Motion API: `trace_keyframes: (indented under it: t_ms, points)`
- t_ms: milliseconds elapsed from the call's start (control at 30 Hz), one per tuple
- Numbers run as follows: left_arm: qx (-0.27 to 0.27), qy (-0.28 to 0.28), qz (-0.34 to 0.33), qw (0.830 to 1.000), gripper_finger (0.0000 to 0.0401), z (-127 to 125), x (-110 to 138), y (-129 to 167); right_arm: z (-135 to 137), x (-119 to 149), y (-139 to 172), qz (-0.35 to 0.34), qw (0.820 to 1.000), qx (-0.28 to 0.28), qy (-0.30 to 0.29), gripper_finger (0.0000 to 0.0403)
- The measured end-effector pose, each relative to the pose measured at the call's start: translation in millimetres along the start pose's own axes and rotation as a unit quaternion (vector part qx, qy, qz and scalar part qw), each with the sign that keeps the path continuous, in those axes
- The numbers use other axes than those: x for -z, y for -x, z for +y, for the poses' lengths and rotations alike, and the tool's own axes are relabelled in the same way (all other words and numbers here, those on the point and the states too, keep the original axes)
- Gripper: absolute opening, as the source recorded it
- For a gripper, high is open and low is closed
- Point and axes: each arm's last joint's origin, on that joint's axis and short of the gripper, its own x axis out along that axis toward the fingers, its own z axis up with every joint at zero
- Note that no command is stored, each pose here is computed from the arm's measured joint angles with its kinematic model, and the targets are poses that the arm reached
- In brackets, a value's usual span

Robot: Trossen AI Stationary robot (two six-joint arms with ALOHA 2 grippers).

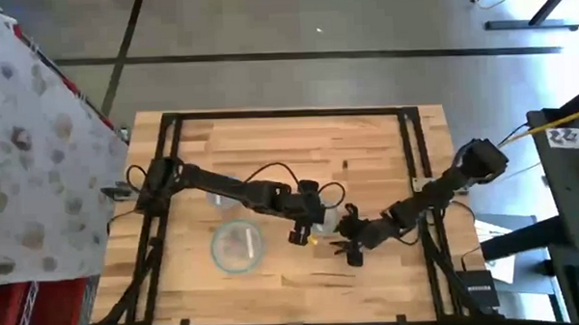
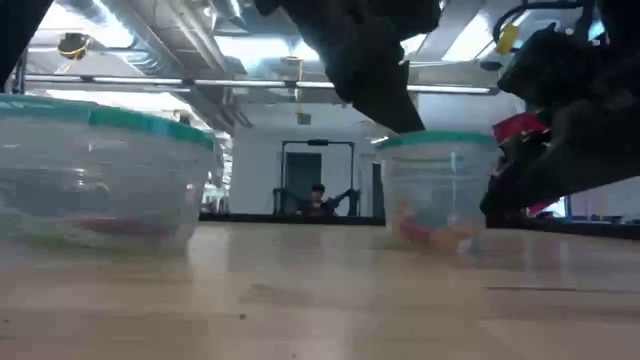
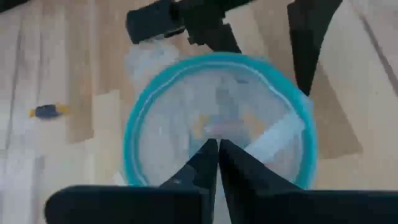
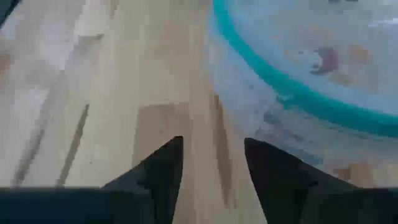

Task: Sort candy
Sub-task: Open the top small transparent bin

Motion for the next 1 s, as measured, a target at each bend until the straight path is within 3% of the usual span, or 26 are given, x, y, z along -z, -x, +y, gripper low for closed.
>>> trace_keyframes:
  t_ms: [267, 467, 600, 700, 833, 900, 1000]
  points:
    - [0.001, 0.012, 0.006, 1.0, 0.0003, -1, 2, -1, 6, -12, 1, -0.059, 0.997, -0.039, 0.003, 0.0165]
    - [-0.004, 0.019, 0.012, 1.0, 0.0003, -1, 3, -1, 20, -24, 5, -0.086, 0.984, -0.152, 0.022, 0.0165]
    - [-0.001, 0.017, 0.013, 1.0, 0.0003, -4, 2, -1, 43, -32, 10, -0.096, 0.975, -0.172, 0.102, 0.0165]
    - [-0.001, 0.015, 0.013, 1.0, 0.0003, -5, 2, -1, 66, -39, 17, -0.103, 0.964, -0.125, 0.21, 0.0165]
    - [-0.001, 0.011, 0.011, 1.0, 0.0003, -9, 1, 1, 84, -43, 27, -0.069, 0.939, 0.028, 0.337, 0.0166]
    - [-0.003, 0.008, 0.009, 1.0, 0.0003, -12, -1, 4, 83, -42, 29, -0.042, 0.928, 0.071, 0.363, 0.0166]
    - [-0.004, 0.002, 0.009, 1.0, 0.0003, -16, -4, 11, 78, -39, 27, -0.017, 0.922, 0.082, 0.378, 0.0166]
